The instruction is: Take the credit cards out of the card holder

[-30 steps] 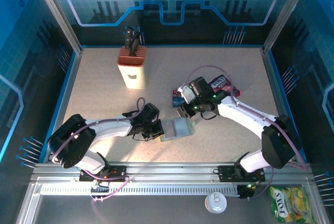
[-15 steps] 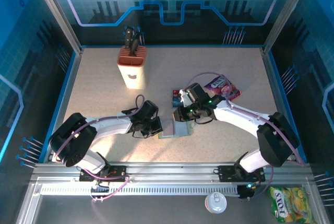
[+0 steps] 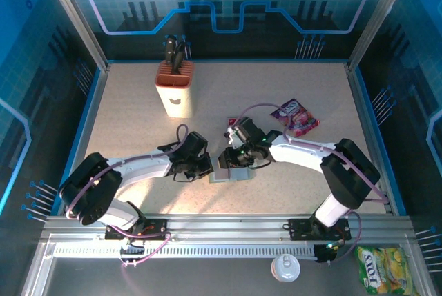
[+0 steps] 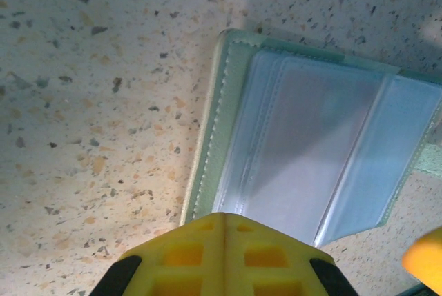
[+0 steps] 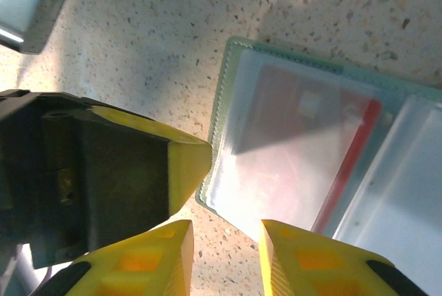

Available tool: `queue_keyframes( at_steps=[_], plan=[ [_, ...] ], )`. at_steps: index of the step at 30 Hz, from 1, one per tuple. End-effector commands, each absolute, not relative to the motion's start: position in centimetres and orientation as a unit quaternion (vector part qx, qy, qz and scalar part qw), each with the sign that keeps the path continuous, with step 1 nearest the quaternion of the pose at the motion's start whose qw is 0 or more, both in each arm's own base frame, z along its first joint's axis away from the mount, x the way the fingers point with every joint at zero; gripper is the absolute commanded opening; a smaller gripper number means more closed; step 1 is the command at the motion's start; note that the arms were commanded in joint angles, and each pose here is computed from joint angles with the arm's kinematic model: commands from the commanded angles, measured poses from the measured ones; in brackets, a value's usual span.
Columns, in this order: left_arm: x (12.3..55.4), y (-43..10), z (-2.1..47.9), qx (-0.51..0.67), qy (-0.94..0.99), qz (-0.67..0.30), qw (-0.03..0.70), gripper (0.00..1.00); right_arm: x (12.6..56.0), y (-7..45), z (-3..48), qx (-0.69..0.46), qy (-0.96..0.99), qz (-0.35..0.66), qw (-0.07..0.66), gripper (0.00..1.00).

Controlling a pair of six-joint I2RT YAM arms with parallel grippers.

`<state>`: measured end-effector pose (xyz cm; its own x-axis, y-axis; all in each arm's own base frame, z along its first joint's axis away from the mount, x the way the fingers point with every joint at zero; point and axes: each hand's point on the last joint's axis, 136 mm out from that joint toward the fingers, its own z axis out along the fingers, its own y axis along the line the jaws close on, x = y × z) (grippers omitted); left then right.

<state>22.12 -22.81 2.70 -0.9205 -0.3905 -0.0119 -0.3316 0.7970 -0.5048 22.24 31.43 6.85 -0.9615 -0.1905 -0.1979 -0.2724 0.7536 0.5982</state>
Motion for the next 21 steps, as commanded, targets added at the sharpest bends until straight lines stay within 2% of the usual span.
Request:
queue_keyframes(
  at_steps=[1, 21],
  plan=[
    [21.6, -22.0, 1.9, -0.194, 0.950, -0.241, 0.051, 0.00, 22.1, 32.8, 7.1, -0.125, 0.931, 0.340, 0.053, 0.32],
    [21.2, -20.8, 0.4, -0.198, 0.956, -0.214, 0.042, 0.00, 21.1, 33.6, 3.9, -0.127, 0.941, 0.312, 0.002, 0.35]
  ],
)
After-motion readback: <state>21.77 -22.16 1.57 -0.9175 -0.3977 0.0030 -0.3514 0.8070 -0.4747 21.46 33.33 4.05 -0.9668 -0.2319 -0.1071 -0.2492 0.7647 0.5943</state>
